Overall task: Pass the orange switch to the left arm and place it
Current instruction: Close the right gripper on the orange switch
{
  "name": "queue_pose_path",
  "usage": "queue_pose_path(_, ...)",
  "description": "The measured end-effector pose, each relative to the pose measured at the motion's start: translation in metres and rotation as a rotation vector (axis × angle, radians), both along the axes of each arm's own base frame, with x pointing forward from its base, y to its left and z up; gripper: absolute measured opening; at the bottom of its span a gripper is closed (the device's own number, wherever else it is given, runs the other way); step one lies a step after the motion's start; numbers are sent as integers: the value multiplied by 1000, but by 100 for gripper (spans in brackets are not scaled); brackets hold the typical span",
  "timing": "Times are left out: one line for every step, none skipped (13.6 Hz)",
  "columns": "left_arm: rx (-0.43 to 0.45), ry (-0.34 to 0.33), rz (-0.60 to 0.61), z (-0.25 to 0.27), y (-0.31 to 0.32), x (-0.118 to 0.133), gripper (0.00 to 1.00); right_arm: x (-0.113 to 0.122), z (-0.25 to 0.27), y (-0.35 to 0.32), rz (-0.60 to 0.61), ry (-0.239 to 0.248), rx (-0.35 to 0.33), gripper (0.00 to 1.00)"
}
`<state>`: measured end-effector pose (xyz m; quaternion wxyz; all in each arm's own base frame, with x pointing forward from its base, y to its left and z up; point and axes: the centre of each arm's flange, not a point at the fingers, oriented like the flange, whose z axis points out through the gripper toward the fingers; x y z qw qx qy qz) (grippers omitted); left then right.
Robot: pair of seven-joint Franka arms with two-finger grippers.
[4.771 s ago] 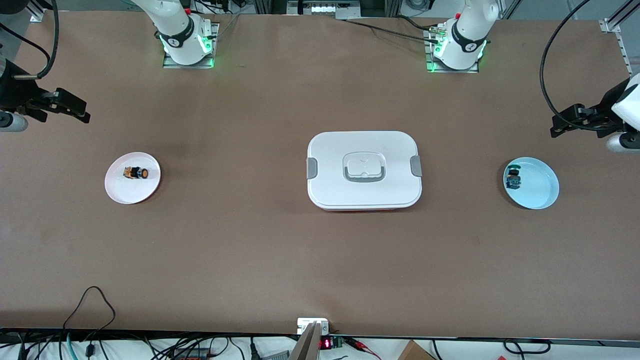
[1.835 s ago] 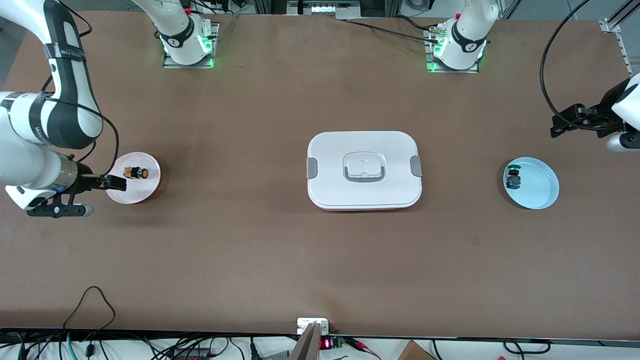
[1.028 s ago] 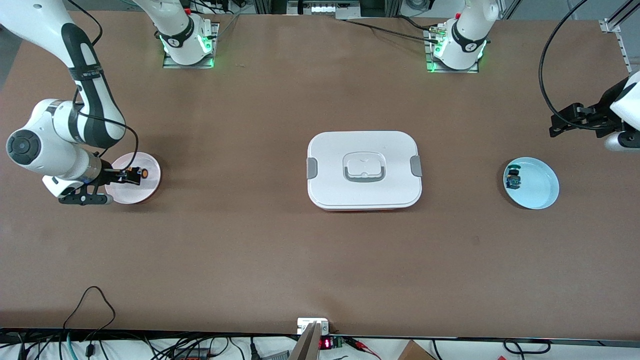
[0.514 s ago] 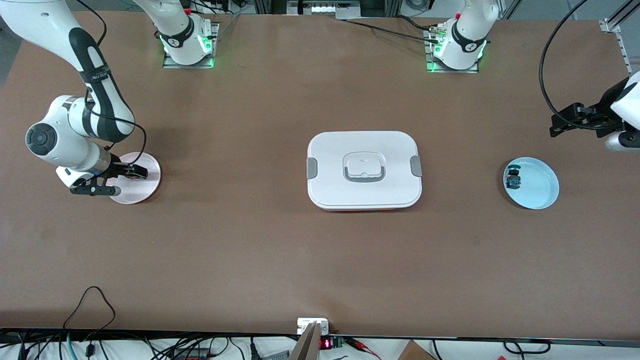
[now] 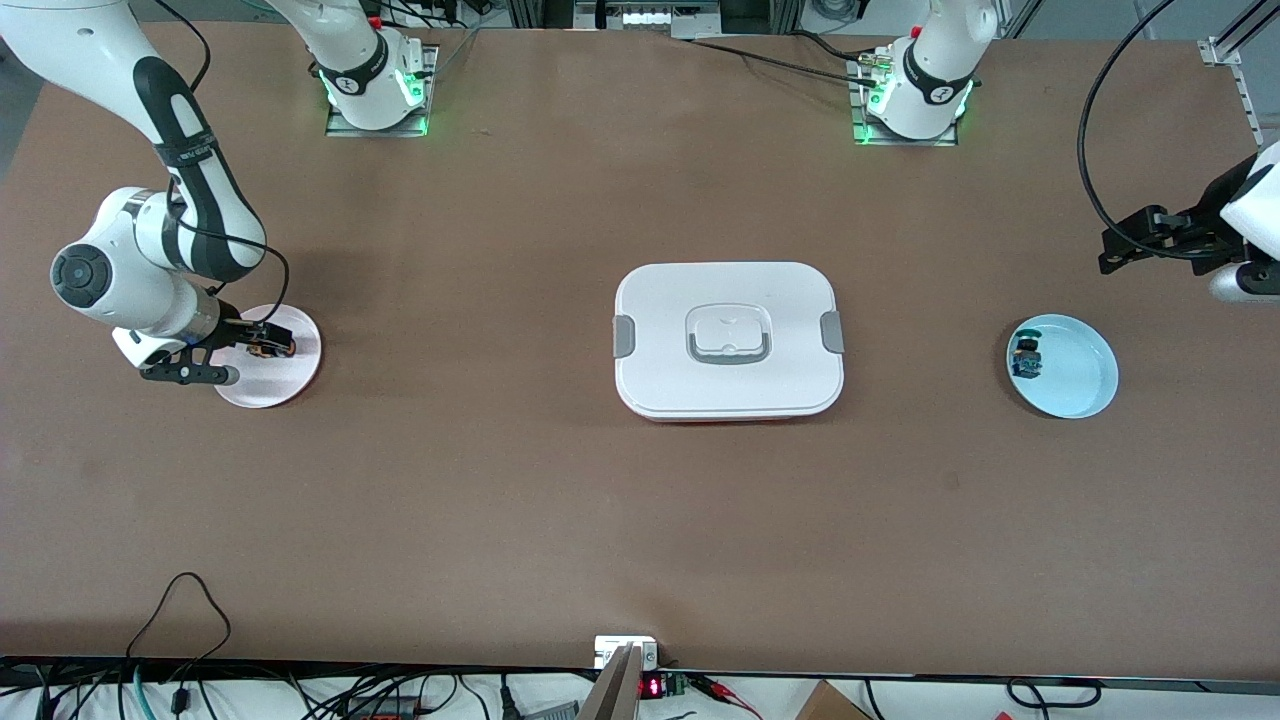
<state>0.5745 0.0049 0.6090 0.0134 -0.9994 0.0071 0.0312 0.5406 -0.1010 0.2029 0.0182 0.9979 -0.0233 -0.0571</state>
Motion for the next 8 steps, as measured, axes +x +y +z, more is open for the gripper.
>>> queue_pose_path(0,0,0,0,0,0,100,-2,-2,0,0,4,1,100)
queue_pose_path(0,0,0,0,0,0,100,-3,-4,1,0,5,1,100)
queue_pose_path(0,0,-1,0,0,0,100,-3,-4,1,-2,3,3,100)
queue_pose_path(0,0,-1,0,0,0,100,-3,-5,1,-7,-2,5,100)
queue_pose_path(0,0,-1,0,0,0,100,-2,-5,1,-9,-5,6,100)
queue_pose_path(0,0,-1,0,0,0,100,-2,-7,1,-9,-6,6,100)
queue_pose_path(0,0,-1,0,0,0,100,-2,-9,1,-8,-6,6,100)
queue_pose_path(0,0,-1,0,0,0,100,-2,-11,1,-8,-7,6,100)
